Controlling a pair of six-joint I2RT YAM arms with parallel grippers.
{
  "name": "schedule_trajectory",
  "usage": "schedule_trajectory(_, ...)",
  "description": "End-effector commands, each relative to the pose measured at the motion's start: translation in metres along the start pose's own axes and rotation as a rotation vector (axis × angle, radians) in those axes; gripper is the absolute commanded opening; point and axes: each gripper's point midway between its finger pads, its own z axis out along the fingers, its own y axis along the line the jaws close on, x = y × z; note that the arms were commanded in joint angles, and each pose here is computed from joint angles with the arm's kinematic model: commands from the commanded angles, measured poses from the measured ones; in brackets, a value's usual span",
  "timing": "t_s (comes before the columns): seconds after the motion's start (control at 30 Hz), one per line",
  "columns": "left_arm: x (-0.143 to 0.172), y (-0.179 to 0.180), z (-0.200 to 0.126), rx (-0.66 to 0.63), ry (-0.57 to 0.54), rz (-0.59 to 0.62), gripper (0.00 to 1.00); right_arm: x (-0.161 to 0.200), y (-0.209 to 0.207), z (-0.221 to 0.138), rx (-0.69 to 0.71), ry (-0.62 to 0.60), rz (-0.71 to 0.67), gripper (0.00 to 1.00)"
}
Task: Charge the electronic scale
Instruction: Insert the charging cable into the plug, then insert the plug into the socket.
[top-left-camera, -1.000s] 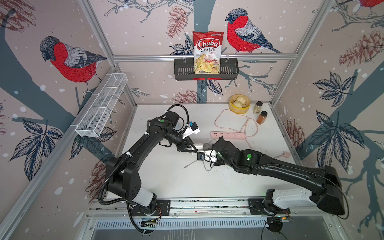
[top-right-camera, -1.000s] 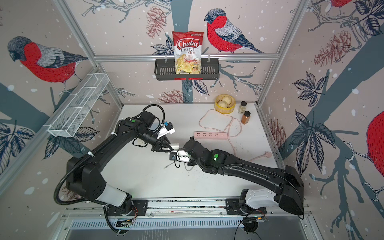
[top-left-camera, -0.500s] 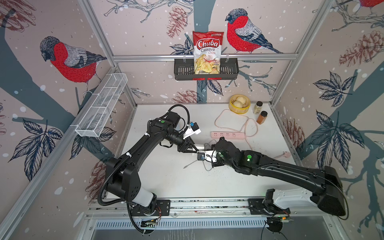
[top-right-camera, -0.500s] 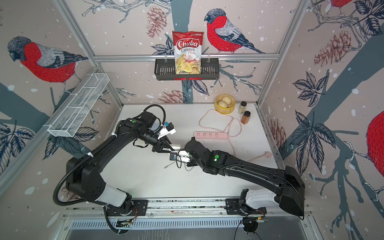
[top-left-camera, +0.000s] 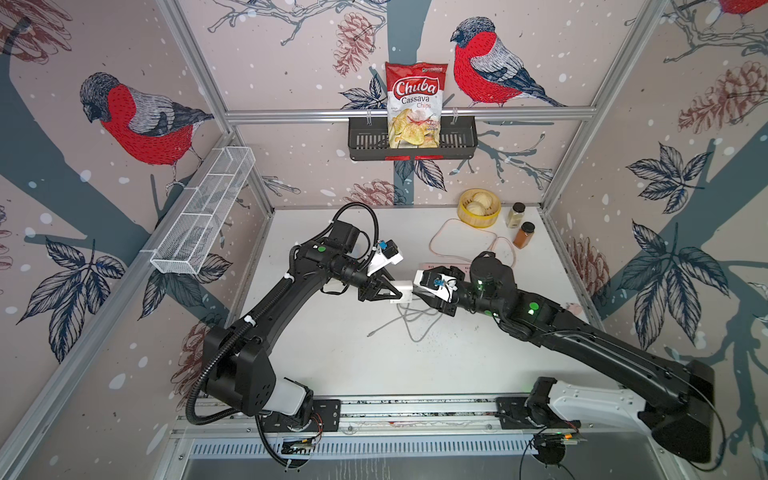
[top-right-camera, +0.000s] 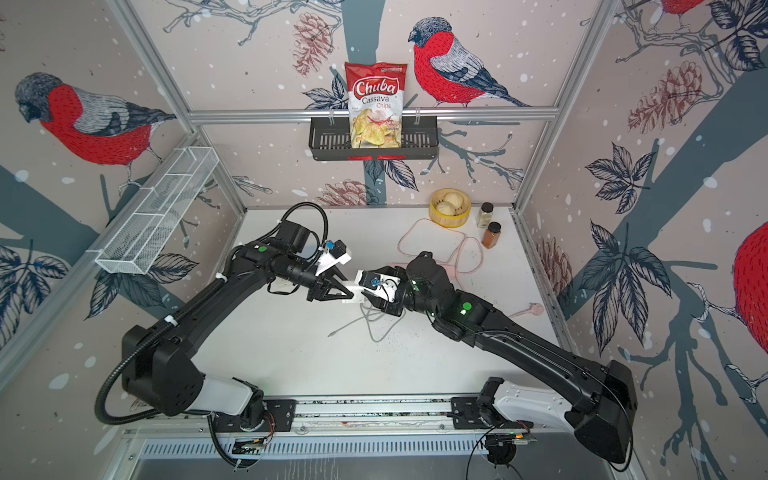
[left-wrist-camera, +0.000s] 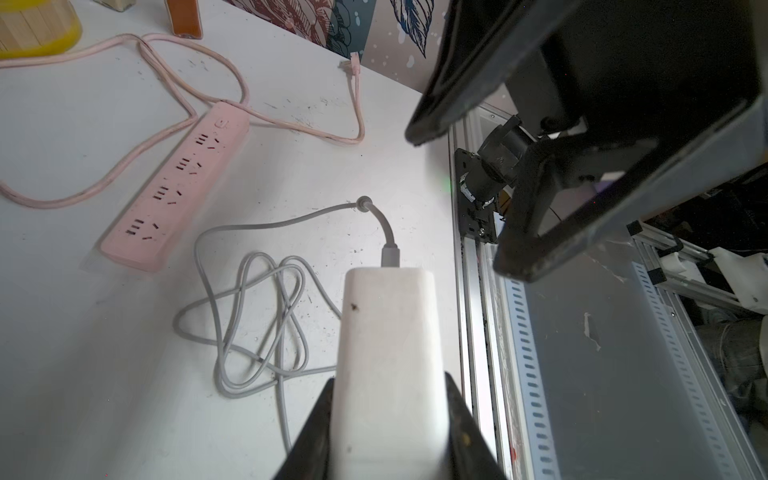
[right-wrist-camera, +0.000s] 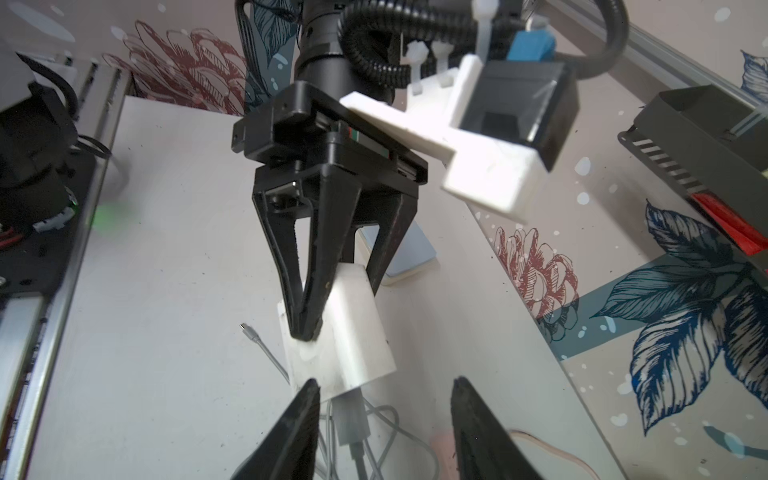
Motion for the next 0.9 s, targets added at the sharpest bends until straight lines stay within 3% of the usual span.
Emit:
schedule_trajectory(0.0, -0.006, -0.003, -0.004, -0.006, -0.027, 0.086, 0.00, -0.010, 0.010, -0.009, -0.124, -0.063, 0.129, 0.51)
schedule_trajectory(0.1, -0.006, -0.004, -0.006, -0.020, -0.036, 0.102, 0.00, -0.011, 0.002, -0.013, -0.135, -0.087, 0.236, 0.57)
schedule_trajectory(0.23, -0.011, -0.010, -0.008, -0.015, -0.080, 0.143, 0.00, -0.022, -0.006, -0.018, -0.157, -0.211, 0.372, 0.66)
schedule_trajectory(0.37, -0.018, -0.019, -0.011, 0.003, -0.128, 0.173, 0.00, -0.025, -0.002, -0.011, -0.225, -0.244, 0.411, 0.71)
schedule_trajectory(0.53, -0.024, -0.028, -0.017, 0.035, -0.172, 0.181, 0.00, -0.030, 0.009, -0.004, -0.329, -0.265, 0.438, 0.72)
schedule_trajectory(0.87, -0.031, -0.042, -0.027, 0.062, -0.244, 0.192, 0.00, -0.021, 0.019, 0.005, -0.381, -0.254, 0.445, 0.65)
